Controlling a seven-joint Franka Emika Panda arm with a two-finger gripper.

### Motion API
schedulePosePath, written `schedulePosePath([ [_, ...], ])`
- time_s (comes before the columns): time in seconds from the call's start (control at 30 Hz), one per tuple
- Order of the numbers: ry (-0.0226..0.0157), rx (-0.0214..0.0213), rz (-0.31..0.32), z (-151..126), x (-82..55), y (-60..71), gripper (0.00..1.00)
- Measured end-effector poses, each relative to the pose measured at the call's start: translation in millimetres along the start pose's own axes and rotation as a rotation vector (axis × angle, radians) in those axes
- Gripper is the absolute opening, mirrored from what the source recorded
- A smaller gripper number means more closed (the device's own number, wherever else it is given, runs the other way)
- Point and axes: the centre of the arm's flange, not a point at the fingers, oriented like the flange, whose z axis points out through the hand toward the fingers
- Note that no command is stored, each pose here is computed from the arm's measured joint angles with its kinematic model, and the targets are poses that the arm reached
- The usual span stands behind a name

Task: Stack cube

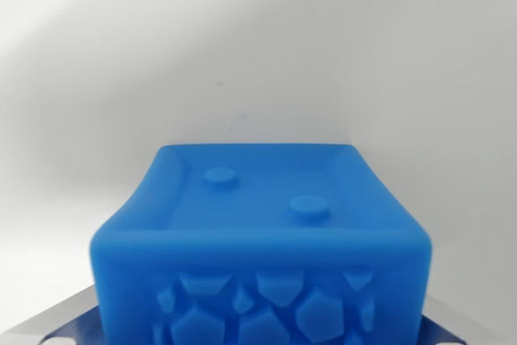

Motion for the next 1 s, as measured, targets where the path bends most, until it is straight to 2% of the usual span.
schedulePosePath([
  [0.13,0.0000,0.0004,0.000,-1,0.0,-0.1,0.00],
  [0.3,0.0002,0.0034,0.000,-6,0.1,-0.6,0.00],
  [1.0,-0.0023,0.0058,0.001,-47,0.3,-1.0,0.00],
])
